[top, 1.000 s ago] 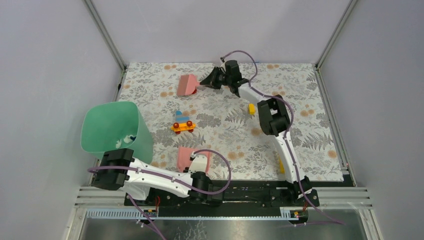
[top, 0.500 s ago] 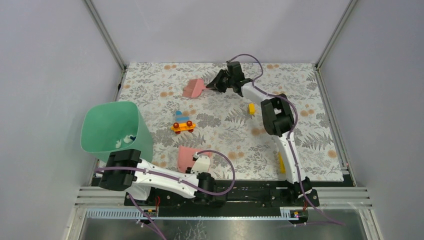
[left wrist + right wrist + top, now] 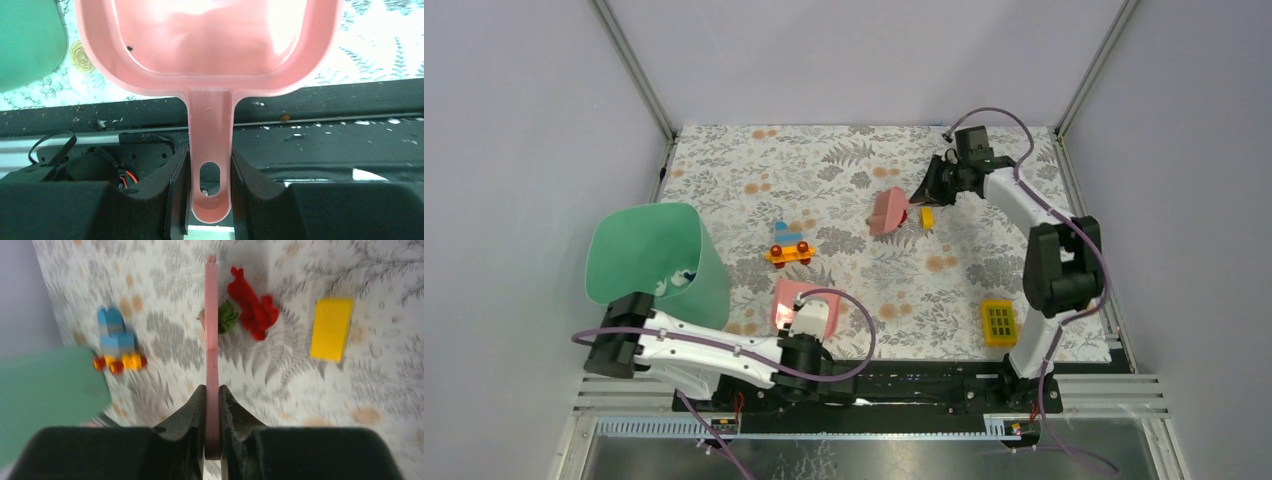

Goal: Sweep away the paper scraps from the table

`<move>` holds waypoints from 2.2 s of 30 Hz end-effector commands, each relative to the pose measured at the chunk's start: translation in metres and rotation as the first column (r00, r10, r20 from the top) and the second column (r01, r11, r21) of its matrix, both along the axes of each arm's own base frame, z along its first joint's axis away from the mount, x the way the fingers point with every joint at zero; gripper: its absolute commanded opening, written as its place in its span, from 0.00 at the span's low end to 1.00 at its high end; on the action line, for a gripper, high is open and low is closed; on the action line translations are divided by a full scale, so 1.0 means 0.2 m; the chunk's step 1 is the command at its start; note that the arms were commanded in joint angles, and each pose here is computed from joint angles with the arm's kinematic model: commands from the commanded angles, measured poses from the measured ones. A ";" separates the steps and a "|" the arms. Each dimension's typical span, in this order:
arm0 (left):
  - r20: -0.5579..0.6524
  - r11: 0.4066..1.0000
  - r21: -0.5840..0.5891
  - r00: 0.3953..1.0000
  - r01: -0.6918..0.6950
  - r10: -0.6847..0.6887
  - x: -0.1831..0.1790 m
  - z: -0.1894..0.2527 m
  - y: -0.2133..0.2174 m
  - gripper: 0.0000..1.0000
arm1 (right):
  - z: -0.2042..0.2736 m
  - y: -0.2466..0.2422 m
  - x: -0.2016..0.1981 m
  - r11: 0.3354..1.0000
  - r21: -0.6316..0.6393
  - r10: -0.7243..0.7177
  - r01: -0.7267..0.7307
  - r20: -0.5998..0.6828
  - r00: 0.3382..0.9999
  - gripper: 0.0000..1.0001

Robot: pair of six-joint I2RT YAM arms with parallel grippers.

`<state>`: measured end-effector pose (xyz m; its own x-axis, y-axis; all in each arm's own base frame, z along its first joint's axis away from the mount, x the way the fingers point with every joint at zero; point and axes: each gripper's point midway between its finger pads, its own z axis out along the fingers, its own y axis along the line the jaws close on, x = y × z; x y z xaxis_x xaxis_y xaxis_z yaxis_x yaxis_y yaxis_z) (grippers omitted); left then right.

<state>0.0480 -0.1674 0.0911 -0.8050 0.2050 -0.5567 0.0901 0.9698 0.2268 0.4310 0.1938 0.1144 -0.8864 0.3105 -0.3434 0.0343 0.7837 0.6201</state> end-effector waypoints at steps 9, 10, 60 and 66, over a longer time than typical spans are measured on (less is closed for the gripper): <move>0.025 0.952 -0.124 0.960 0.280 -0.279 0.04 0.09 -0.13 0.00 | 0.76 -0.15 -0.15 0.867 -0.399 0.451 -0.298 0.375 0.810 0.00; 0.017 0.952 -0.093 0.956 0.293 -0.293 0.05 0.08 -0.12 0.00 | 0.78 -0.16 -0.11 0.854 -0.436 0.463 -0.286 0.383 0.799 0.00; -0.302 0.933 -0.205 0.887 0.296 -0.348 0.36 -0.27 -0.58 0.00 | 0.49 0.24 -1.08 0.379 -0.399 0.903 -0.835 -0.037 0.427 0.00; -0.293 0.927 -0.231 0.887 0.296 -0.356 0.35 -0.24 -0.58 0.00 | 0.59 0.18 -0.98 0.441 -0.491 0.869 -0.751 0.024 0.495 0.00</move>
